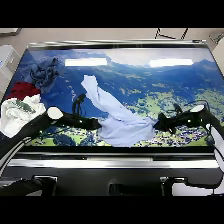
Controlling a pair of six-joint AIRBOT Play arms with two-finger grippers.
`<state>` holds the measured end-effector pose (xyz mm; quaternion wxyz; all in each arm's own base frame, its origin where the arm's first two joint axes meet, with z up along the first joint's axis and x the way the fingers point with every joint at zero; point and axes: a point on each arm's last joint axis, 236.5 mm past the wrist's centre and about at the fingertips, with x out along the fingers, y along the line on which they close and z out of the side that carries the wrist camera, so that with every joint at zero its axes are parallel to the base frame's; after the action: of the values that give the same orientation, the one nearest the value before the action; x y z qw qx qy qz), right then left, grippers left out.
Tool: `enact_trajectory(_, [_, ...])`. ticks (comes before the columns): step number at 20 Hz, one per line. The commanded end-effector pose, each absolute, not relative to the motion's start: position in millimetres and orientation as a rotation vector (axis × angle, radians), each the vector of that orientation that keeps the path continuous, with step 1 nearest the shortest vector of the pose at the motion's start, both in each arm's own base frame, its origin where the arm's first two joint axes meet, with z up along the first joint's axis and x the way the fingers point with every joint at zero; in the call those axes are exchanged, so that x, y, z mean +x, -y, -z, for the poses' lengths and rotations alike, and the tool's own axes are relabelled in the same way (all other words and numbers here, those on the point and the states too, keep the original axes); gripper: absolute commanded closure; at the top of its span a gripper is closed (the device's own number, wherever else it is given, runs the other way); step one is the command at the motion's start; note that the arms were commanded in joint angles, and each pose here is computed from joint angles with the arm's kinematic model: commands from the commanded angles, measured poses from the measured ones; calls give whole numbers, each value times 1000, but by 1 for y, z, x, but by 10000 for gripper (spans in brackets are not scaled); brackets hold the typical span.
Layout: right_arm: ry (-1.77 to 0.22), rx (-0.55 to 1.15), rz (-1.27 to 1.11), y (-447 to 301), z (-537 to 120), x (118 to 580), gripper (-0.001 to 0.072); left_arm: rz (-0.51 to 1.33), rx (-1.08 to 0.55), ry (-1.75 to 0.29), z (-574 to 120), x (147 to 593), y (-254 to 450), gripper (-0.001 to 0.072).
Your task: Fold the clothes and pants, and hang the long-sleeved shirts on hangers.
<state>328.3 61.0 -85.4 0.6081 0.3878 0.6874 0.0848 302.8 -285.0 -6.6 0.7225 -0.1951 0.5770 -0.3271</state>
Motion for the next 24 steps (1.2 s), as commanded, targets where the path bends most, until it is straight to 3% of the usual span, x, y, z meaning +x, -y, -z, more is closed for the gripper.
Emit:
enact_trajectory(1, [-1437,793,-347,-66,13,374,669,744,-258,-1056,-62,341,273,688])
enact_trajectory(4, [-933,547,-403,-45,-170,456,669,748,-176,-610,-246,388,259,688])
enact_trajectory(6, [-457,368,-370,-30,-343,465,668,770,-170,-282,-391,374,243,687])
enact_trajectory(8, [-18,250,-306,-22,-497,417,668,779,-145,-18,-499,329,223,686])
enact_trajectory(11, [334,214,-261,-22,-600,330,668,778,-156,171,-568,268,198,687])
enact_trajectory(13, [425,212,-252,-21,-624,304,668,753,-183,175,-570,256,187,687])
enact_trajectory(16, [407,236,-247,-15,-616,325,667,711,-206,102,-548,276,185,687])
enact_trajectory(20, [144,335,-260,-2,-529,432,667,638,-211,-119,-465,347,199,686])
enact_trajectory(24, [-327,578,-296,-27,-338,555,667,537,-234,-491,-305,425,215,686])
